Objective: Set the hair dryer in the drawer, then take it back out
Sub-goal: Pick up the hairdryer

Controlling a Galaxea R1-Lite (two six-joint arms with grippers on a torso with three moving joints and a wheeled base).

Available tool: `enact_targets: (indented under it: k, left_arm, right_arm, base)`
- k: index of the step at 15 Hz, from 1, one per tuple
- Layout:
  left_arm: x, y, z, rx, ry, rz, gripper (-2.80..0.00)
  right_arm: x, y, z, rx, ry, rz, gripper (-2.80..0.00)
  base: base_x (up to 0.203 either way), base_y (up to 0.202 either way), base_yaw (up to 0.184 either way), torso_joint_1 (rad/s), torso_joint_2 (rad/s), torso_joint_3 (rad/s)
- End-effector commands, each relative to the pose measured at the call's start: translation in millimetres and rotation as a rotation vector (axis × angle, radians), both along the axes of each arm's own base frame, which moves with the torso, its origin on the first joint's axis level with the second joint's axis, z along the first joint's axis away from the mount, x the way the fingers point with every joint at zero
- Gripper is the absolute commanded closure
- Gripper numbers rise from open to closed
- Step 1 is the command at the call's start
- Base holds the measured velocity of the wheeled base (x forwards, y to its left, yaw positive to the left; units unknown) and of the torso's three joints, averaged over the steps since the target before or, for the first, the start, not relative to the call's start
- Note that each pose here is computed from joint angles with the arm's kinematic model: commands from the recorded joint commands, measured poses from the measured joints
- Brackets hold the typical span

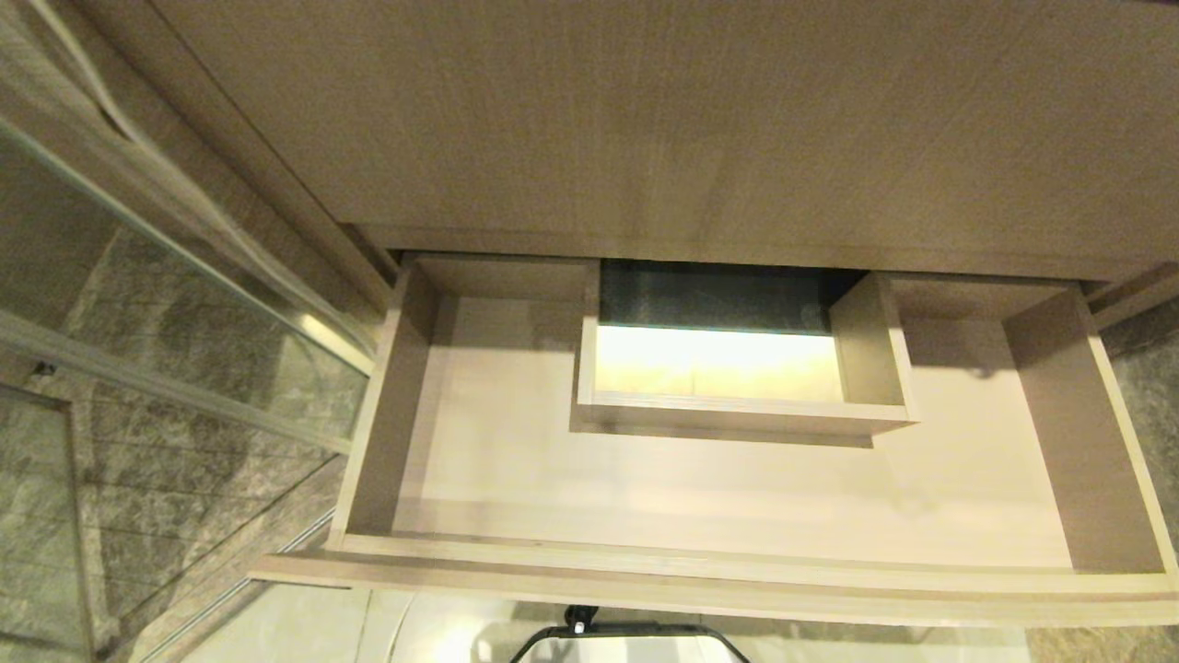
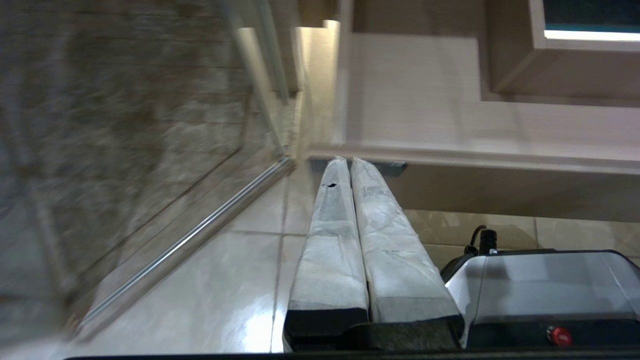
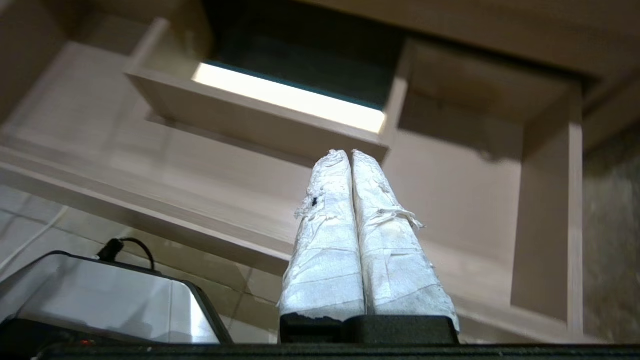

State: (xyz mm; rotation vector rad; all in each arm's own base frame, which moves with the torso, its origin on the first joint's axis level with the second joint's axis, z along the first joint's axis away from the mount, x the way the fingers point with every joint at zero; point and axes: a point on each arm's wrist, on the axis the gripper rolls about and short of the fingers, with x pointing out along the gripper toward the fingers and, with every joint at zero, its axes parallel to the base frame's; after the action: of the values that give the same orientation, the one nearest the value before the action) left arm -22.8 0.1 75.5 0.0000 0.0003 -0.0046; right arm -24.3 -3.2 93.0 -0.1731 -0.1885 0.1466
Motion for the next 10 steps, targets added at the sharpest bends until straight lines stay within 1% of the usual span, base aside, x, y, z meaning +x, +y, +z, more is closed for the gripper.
enact_targets:
  k: [1, 2, 4, 6, 10]
  left_arm:
    - [0.1, 0.0, -0.3, 0.0, 0.001, 0.0, 0.0]
    - [0.0, 0.0, 0.0, 0.0, 0.0, 0.0, 0.0]
    - [0.0, 0.0, 0.0, 0.0, 0.0, 0.0, 0.0]
    - [0.1, 0.0, -0.4, 0.0, 0.001, 0.0, 0.0]
    - [0.0, 0.0, 0.0, 0.0, 0.0, 0.0, 0.0]
  right_arm:
    - [0.4, 0.1, -11.8, -0.002, 0.0, 0.0, 0.0]
    - [0.4, 0.1, -11.8, -0.004, 0.0, 0.0, 0.0]
    - [0.4, 0.1, -11.8, -0.002, 0.0, 0.0, 0.0]
    - [0.4, 0.1, -11.8, -0.002, 0.0, 0.001, 0.0]
    - [0.4, 0.3, -12.0, 0.015, 0.005, 0.013, 0.0]
  base:
    - [0.0, -0.02, 0.115, 0.036, -0.46, -0.225]
    - [-0.003, -0.012, 0.103, 0.02, -0.49, -0.213]
    - [0.0, 0.0, 0.0, 0.152, -0.3, -0.128]
    - [0.0, 0.0, 0.0, 0.235, -0.08, -0.047]
    - [0.0, 0.0, 0.0, 0.046, -0.02, -0.006]
